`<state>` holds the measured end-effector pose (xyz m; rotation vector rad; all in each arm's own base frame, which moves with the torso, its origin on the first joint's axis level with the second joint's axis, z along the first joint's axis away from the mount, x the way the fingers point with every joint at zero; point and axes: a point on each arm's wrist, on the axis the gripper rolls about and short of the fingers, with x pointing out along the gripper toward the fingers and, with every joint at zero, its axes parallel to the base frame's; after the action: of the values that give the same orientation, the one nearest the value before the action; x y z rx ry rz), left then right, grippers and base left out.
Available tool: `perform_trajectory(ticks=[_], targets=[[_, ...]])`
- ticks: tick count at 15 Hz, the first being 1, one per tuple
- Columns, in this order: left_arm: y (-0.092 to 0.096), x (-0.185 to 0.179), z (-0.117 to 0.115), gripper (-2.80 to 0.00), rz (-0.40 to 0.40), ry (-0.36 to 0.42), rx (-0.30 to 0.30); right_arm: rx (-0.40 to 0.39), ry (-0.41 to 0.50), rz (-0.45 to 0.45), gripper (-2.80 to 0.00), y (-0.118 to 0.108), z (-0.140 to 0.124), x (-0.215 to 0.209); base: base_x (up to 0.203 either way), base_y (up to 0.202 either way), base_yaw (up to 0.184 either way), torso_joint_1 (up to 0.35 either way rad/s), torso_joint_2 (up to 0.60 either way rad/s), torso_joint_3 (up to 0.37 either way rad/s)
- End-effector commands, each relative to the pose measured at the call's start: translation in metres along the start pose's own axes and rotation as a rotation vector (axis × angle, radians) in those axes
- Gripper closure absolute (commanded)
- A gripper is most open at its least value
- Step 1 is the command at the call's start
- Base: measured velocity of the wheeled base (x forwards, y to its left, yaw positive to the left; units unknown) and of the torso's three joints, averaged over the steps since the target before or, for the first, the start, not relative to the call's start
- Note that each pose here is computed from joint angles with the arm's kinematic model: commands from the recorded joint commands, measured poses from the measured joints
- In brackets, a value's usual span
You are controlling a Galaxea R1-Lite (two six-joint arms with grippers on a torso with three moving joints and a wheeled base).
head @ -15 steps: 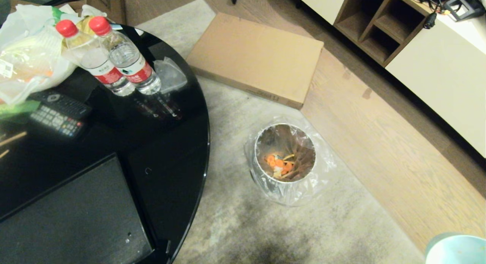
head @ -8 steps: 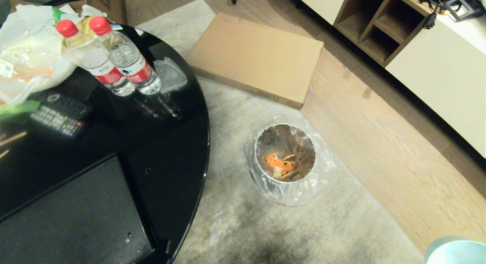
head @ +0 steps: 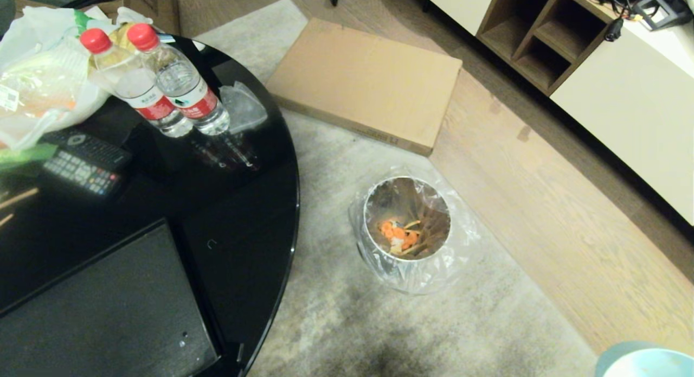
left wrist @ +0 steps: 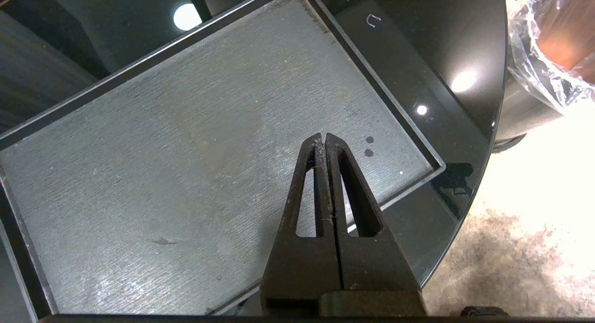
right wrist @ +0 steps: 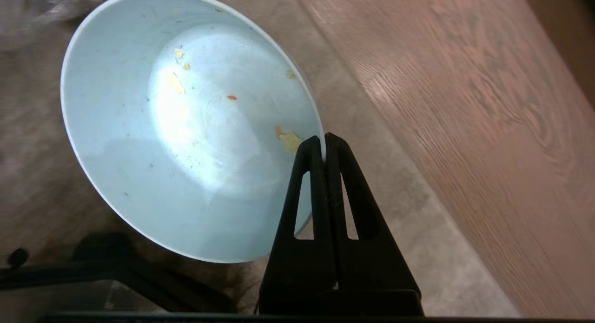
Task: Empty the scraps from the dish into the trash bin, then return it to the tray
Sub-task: Put the bowl back to the table
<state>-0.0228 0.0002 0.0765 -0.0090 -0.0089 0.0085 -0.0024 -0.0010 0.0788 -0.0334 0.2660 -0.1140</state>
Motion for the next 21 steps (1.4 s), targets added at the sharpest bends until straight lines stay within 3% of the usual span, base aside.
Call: perform_trajectory(ticks=[1, 6, 21], targets=[[0.000, 0.000, 0.000, 0.00, 0.001, 0.000, 0.000, -0.004, -0.084, 0.050, 0.00, -0.001, -0.002, -0.006, 0.000, 0.000, 0.000, 0.000, 0.00, 0.000], [0.000, 0.000, 0.000, 0.00, 0.001, 0.000, 0.000, 0.003, -0.270, 0.091, 0.00, -0.001, -0.008, -0.019, 0.000, 0.000, 0.000, 0.000, 0.00, 0.000], [0.000, 0.000, 0.000, 0.00, 0.001, 0.000, 0.000, 0.001, -0.270, 0.091, 0.00, -0.001, -0.008, -0.019, 0.000, 0.000, 0.000, 0.000, 0.00, 0.000]])
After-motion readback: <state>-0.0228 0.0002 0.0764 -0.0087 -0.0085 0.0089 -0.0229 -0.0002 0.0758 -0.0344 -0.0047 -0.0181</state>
